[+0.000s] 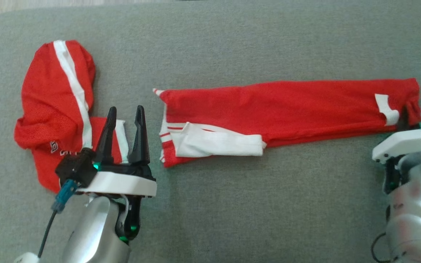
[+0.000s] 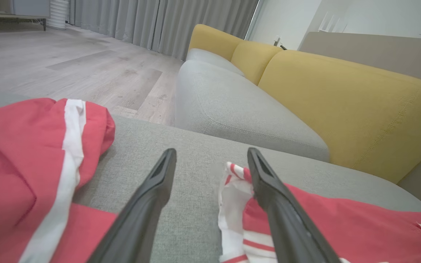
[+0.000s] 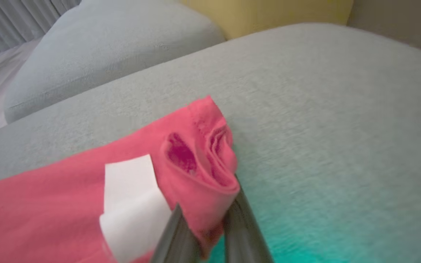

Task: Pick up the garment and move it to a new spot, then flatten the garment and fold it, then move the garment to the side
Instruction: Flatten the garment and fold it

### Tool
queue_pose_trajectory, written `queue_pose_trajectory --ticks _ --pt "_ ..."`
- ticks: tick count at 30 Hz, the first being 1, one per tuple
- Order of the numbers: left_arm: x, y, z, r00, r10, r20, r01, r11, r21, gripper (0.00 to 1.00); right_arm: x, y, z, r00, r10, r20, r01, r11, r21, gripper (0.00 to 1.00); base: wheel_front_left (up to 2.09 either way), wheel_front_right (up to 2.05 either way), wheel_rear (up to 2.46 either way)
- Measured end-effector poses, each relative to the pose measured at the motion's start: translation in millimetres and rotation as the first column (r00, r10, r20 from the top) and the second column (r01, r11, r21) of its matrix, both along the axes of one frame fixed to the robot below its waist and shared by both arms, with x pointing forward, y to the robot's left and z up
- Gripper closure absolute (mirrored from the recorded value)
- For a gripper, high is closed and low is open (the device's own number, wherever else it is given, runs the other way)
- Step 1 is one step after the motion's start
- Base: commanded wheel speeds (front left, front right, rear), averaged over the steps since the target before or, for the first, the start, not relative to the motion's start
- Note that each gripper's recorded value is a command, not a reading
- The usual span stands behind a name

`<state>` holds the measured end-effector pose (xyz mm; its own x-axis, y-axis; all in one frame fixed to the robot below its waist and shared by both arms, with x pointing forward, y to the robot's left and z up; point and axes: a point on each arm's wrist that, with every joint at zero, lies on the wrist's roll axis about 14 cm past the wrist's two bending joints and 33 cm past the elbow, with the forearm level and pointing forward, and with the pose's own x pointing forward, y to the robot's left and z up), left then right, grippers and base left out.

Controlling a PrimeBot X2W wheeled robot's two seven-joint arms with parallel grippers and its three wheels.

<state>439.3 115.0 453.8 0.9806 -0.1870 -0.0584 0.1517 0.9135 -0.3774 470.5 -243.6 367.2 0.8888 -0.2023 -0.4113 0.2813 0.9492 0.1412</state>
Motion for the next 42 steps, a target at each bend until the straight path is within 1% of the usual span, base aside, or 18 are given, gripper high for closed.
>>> queue_pose_trajectory --ticks 3,6,10,14,18,22,26,30,33,37,39,42 --pt "0.5 -4.6 5.2 1.000 -0.011 0.014 0.011 1.000 -0.004 0.00 -6.2 -27.2 16.3 0.998 -0.056 0.041 0.058 0.996 -0.061 1.00 0.00 0.00 0.00" --pt "1.0 -9.6 11.0 0.999 -0.024 0.029 0.024 1.000 -0.008 0.00 -15.9 -59.9 33.8 0.990 -0.122 0.065 0.129 0.985 -0.116 1.00 0.00 0.00 0.00" --pt "0.0 -15.3 18.1 0.998 -0.038 0.047 0.039 0.999 -0.010 0.00 -26.2 -87.2 55.1 0.981 -0.172 0.092 0.185 0.969 -0.166 1.00 0.00 0.00 0.00" --pt "-1.6 -17.5 24.6 0.997 -0.042 0.061 0.043 0.999 -0.020 0.00 -27.7 -97.9 77.8 0.974 -0.177 0.144 0.203 0.960 -0.193 1.00 0.00 0.00 0.00" --pt "-6.0 -17.5 29.8 0.997 -0.042 0.072 0.043 0.999 -0.018 0.00 -20.8 -86.8 100.2 0.968 -0.138 0.211 0.177 0.968 -0.178 1.00 0.00 0.00 0.00" --pt "-17.6 -14.2 28.4 0.998 -0.032 0.062 0.033 0.999 -0.013 0.00 -12.4 -61.1 122.7 0.960 -0.060 0.273 0.107 0.981 -0.160 1.00 0.00 0.00 0.00" --pt "-24.0 -6.9 38.9 0.996 -0.010 0.087 0.011 1.000 -0.007 0.00 -3.6 -8.6 134.6 0.943 0.057 0.329 -0.036 0.997 -0.070 1.00 0.00 0.00 0.00" --pt "-31.8 1.1 48.8 0.994 0.011 0.111 -0.011 1.000 -0.003 0.00 -6.8 44.2 143.0 0.912 0.168 0.375 -0.183 0.983 0.004 1.00 0.00 0.00 0.00" --pt "-39.8 8.1 48.8 0.993 0.031 0.111 -0.032 0.999 0.008 0.00 -12.0 89.7 145.1 0.881 0.264 0.394 -0.308 0.950 0.054 1.00 0.00 0.00 0.00" --pt "-46.8 16.5 51.4 0.992 0.056 0.117 -0.058 0.998 0.015 0.00 -24.4 151.8 140.6 0.826 0.405 0.391 -0.472 0.877 0.087 1.00 0.00 0.00 0.00" --pt "-49.2 18.7 51.9 0.991 0.061 0.119 -0.063 0.998 0.017 0.00 -29.6 172.3 136.0 0.803 0.453 0.388 -0.522 0.848 0.090 1.00 0.00 0.00 0.00" --pt "-51.3 23.2 50.6 0.991 0.074 0.115 -0.076 0.997 0.019 0.00 -34.5 193.3 126.0 0.780 0.502 0.373 -0.570 0.816 0.093 1.00 0.00 0.00 0.00"
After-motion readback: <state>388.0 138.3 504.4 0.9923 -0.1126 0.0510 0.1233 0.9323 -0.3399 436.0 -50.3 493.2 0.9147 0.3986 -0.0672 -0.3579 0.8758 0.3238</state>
